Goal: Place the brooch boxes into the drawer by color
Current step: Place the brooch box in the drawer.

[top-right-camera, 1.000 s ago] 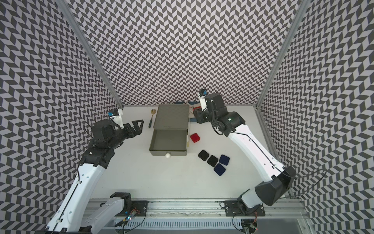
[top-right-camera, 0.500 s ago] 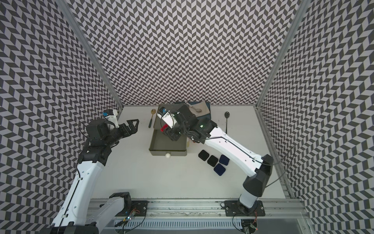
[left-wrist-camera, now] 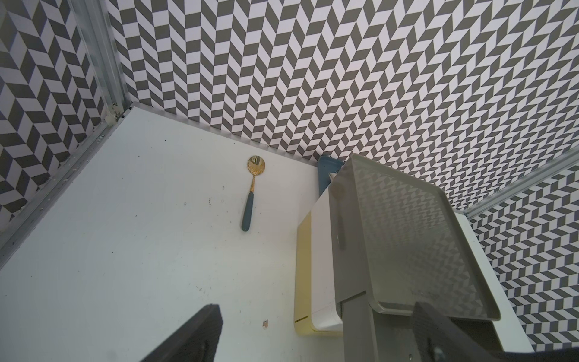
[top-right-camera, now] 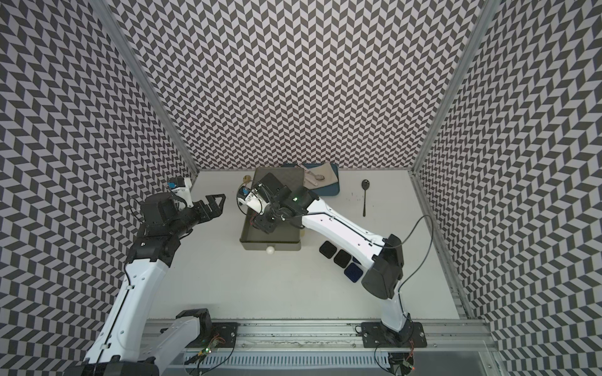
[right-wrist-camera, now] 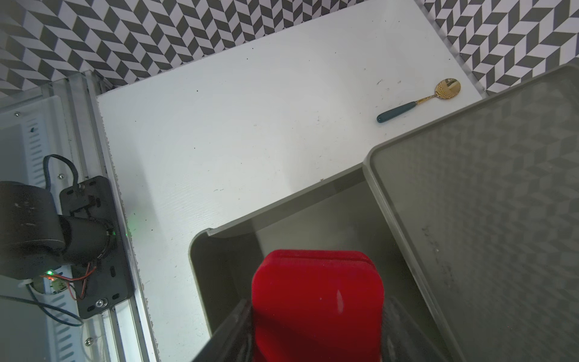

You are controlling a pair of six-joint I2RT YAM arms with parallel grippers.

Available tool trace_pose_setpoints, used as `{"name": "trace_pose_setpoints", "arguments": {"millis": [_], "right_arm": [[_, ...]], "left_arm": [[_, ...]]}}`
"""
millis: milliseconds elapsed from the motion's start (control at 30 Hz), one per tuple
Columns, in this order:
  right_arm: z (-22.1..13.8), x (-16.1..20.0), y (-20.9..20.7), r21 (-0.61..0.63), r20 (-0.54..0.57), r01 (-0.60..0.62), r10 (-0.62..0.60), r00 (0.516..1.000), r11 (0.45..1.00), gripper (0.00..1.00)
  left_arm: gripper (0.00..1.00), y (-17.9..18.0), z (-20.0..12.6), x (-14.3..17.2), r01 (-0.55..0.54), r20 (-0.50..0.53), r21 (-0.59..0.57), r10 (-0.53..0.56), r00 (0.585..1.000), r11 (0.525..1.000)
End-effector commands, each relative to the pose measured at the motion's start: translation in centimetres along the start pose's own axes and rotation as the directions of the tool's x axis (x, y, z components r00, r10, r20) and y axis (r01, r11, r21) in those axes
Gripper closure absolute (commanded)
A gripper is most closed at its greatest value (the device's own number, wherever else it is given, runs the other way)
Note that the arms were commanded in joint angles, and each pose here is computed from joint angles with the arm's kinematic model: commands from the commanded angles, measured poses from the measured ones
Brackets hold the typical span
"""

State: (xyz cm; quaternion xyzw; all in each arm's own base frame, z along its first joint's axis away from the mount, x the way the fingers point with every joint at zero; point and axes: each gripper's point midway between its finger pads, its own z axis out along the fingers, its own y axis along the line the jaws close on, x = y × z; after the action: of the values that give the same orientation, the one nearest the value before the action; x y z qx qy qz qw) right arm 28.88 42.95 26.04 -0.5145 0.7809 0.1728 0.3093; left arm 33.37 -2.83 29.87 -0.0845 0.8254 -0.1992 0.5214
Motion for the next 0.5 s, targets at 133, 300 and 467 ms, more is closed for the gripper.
{"name": "trace_pose_setpoints", "arguments": {"millis": [133,300,467], "right_arm": [[2.0,0.1,0.9,-0.030,-0.034,0.028,-0.029,0.999,0.999,0.53],[3.2,0.2,0.4,-0.010,-0.049,0.010,-0.011,0.999,1.000,0.52],[4.0,0.1,0.0,0.013,-0.068,-0.019,0.020,0.997,1.000,0.51]], "left_arm": [[0.00,-0.3,-0.3,-0.2,-0.011,0.016,0.021,0.011,1.000,1.000],[0.00,-0.2,-0.3,-0.1,-0.012,0.014,0.019,0.012,1.000,1.000],[0.00,-0.1,-0.2,0.1,-0.012,0.009,0.018,0.012,1.000,1.000]]}}
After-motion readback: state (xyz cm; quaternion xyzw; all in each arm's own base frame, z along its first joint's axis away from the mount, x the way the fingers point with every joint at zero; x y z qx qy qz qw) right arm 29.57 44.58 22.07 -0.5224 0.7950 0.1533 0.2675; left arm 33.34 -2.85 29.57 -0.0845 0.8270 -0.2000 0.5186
